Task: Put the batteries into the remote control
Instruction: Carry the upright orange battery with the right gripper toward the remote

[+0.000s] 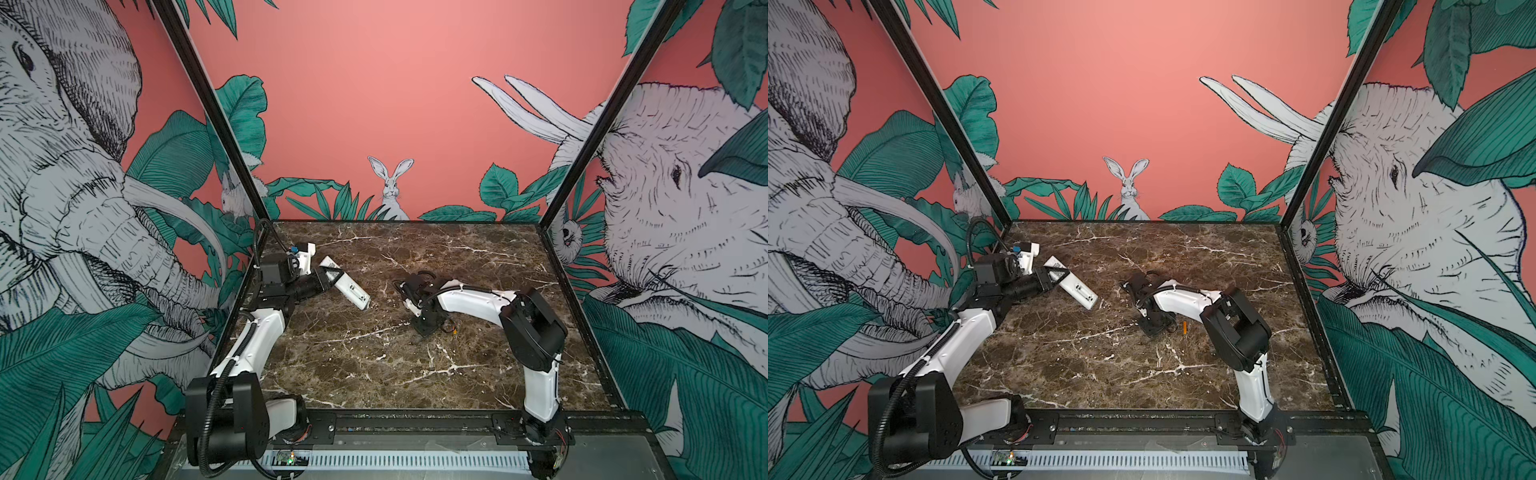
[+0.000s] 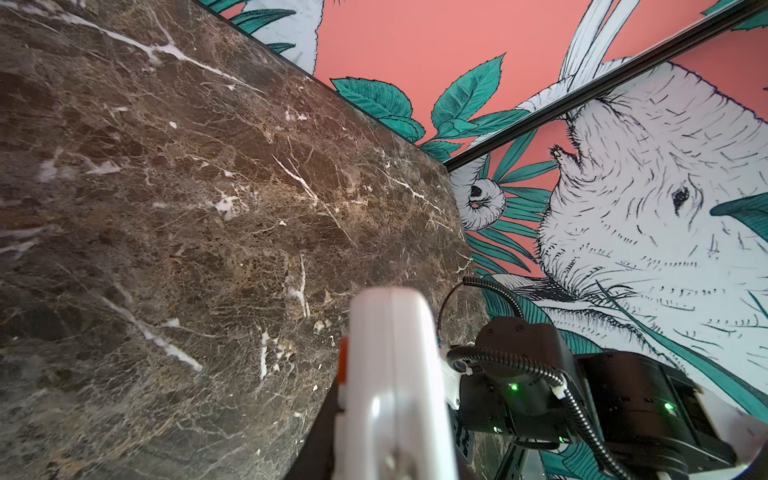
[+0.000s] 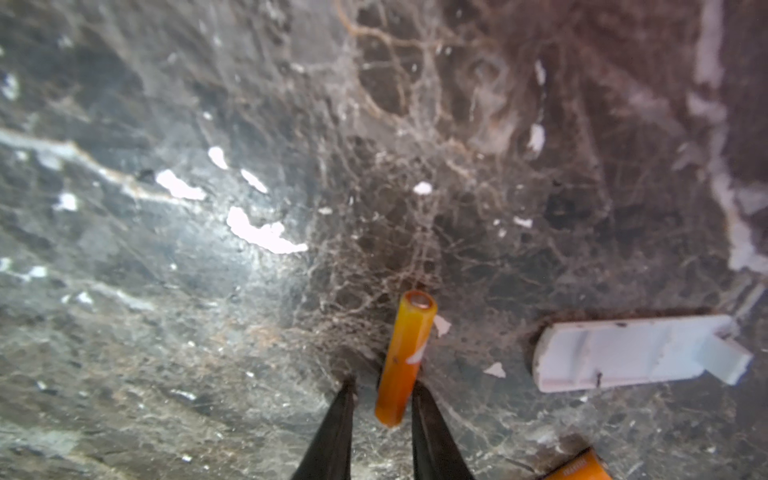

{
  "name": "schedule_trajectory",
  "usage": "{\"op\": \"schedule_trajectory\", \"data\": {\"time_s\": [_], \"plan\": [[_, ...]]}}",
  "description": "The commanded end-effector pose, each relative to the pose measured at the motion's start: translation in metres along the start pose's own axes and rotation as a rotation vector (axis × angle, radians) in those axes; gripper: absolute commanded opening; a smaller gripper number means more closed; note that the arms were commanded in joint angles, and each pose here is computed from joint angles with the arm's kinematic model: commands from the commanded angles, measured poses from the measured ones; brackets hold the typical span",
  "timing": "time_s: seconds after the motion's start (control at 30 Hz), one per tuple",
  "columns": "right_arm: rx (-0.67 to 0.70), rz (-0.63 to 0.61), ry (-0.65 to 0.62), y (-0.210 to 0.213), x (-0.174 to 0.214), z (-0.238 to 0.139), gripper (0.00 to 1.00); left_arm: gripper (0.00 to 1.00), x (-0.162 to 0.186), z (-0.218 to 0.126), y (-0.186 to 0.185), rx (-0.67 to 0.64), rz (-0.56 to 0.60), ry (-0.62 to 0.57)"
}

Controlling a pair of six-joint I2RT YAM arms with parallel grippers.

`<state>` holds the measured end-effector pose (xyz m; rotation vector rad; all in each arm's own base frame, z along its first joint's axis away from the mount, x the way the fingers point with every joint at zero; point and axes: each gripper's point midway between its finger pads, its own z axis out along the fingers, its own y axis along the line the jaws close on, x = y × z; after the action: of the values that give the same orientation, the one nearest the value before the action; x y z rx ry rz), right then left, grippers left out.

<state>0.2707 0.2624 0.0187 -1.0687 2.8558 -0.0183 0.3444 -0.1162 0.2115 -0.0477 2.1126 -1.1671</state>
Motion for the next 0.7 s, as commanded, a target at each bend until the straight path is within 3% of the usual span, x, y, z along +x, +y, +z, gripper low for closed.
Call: {"op": "schedule_trajectory", "data": {"time_s": [0.0, 0.27, 0.67], "plan": [[0.076, 0.001, 0.023, -0.014, 0.008, 0.007, 0.21, 0.24, -0.012, -0.002, -0.013, 0.022, 0.061, -0.027], [0.089, -0.006, -0.005, -0.019, 0.001, 0.006, 0.14, 0.24, 0.002, 0.006, -0.011, 0.011, 0.057, 0.026], [-0.048, -0.125, -0.239, 0.004, -0.012, -0.029, 0.09, 0.24, 0.049, 0.038, -0.013, 0.040, 0.052, 0.143]]}}
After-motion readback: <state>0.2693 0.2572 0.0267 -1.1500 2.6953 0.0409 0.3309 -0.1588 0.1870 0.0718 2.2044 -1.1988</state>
